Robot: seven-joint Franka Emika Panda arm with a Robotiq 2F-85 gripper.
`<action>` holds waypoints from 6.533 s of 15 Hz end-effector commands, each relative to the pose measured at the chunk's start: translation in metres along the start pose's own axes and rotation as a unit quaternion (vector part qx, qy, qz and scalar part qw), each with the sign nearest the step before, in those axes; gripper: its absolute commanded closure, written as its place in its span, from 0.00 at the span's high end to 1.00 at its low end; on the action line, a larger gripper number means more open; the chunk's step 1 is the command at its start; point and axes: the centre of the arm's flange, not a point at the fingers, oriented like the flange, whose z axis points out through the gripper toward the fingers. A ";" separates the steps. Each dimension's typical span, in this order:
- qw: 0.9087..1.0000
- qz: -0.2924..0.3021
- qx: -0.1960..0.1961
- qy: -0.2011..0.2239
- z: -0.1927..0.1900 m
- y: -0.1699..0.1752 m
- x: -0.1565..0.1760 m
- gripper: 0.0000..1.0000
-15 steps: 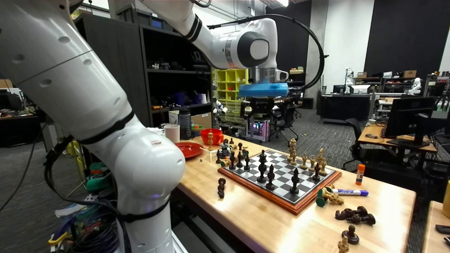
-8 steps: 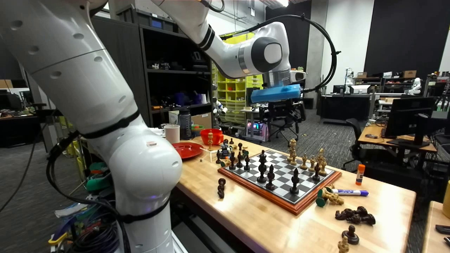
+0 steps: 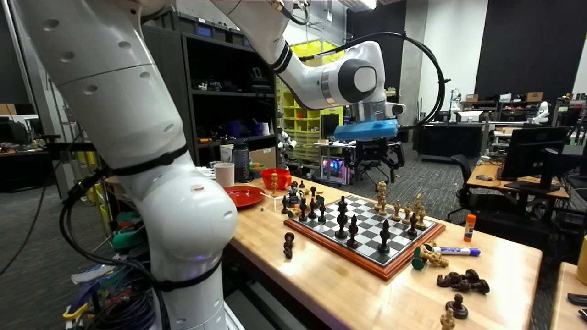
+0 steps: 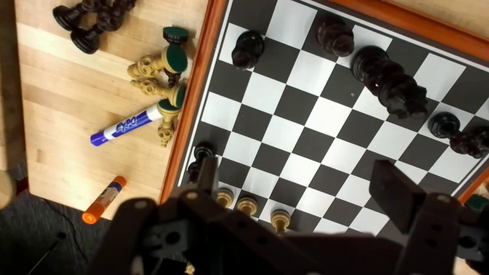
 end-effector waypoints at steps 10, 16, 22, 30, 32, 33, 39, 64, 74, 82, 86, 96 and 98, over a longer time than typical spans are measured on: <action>0.994 -0.063 0.061 -0.060 0.023 -0.071 -0.024 1.00; 0.992 -0.086 0.063 -0.060 0.034 -0.079 -0.014 1.00; 0.991 -0.095 0.069 -0.070 0.046 -0.082 -0.008 1.00; 0.986 -0.126 0.092 -0.058 0.058 -0.087 -0.001 0.45; 0.986 -0.128 0.092 -0.055 0.056 -0.086 0.000 0.29; 0.986 -0.127 0.091 -0.054 0.055 -0.086 0.000 0.21; 0.987 -0.126 0.081 -0.053 0.051 -0.086 -0.001 0.08; 0.989 -0.115 0.062 -0.073 0.056 -0.064 -0.006 0.08; 0.989 -0.113 0.063 -0.078 0.057 -0.065 -0.006 0.62; 0.989 -0.118 0.059 -0.069 0.050 -0.068 -0.004 1.00; 0.991 -0.111 0.052 -0.050 0.037 -0.062 0.006 1.00; 0.999 0.016 0.032 -0.003 -0.005 0.010 0.031 1.00; 0.999 0.044 0.027 -0.004 -0.006 0.027 0.024 1.00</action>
